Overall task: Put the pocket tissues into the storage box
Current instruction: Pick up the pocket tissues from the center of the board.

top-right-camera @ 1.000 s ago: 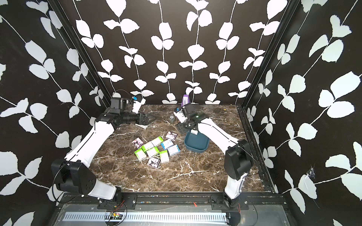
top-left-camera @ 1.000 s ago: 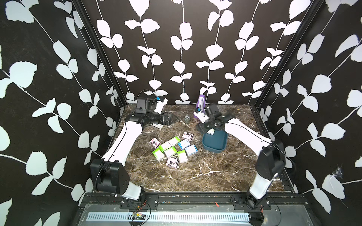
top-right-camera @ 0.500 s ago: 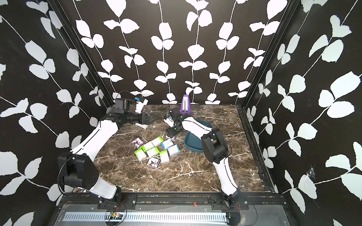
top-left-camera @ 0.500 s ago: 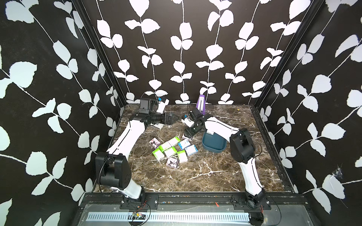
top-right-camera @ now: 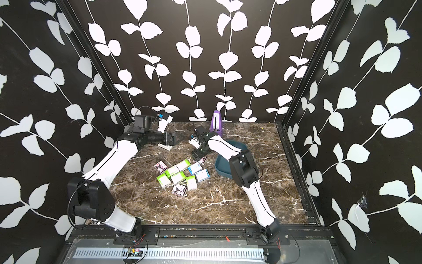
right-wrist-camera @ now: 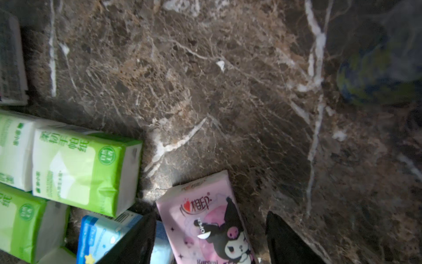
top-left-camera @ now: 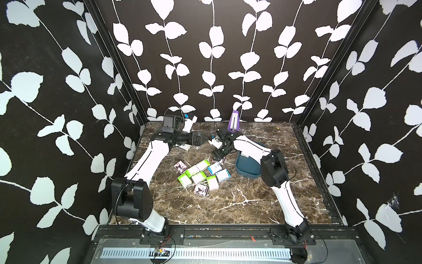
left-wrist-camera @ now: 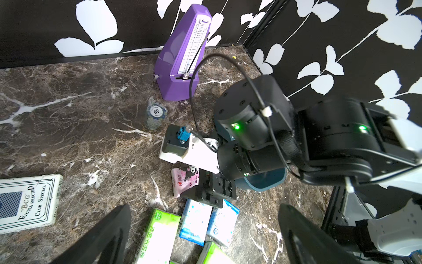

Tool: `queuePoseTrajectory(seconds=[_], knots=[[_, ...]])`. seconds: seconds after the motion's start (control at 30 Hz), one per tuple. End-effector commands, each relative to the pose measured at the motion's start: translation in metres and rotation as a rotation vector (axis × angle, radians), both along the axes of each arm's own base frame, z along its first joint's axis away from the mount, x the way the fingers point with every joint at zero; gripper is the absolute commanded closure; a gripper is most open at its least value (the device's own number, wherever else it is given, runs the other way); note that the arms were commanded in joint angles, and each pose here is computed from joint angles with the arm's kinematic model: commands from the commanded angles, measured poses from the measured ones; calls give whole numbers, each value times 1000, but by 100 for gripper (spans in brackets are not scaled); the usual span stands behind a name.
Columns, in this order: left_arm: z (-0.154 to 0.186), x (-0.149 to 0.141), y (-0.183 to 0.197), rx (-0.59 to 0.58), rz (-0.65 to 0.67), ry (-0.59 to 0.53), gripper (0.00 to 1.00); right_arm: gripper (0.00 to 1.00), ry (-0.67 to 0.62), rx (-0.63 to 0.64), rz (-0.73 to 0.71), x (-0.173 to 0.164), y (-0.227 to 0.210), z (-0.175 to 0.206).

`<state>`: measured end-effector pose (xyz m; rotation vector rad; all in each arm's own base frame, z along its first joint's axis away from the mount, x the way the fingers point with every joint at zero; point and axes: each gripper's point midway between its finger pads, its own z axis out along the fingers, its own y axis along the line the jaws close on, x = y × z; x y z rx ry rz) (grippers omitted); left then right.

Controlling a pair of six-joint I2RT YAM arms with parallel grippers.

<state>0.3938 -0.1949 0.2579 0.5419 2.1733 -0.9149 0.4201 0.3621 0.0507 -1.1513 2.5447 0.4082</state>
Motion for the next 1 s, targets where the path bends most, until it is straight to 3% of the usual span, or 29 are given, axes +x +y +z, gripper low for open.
queuePoseTrajectory(seconds=[0.0, 0.47, 0.67, 0.77, 0.97], knots=[[6, -2, -2, -2, -9, -32, 1, 24, 8, 3, 26, -3, 7, 5], [6, -4, 1, 13, -1, -41, 1, 37, 45, -53, 2, -6, -3, -16], [8, -4, 2, 16, 4, -46, 1, 52, 43, -61, -33, -1, -6, -15], [8, -4, 2, 15, 3, -46, 1, 57, 22, 4, -83, 8, -5, 1], [10, -4, 2, 15, 4, -54, 1, 59, -70, 228, -214, 34, -9, 77]])
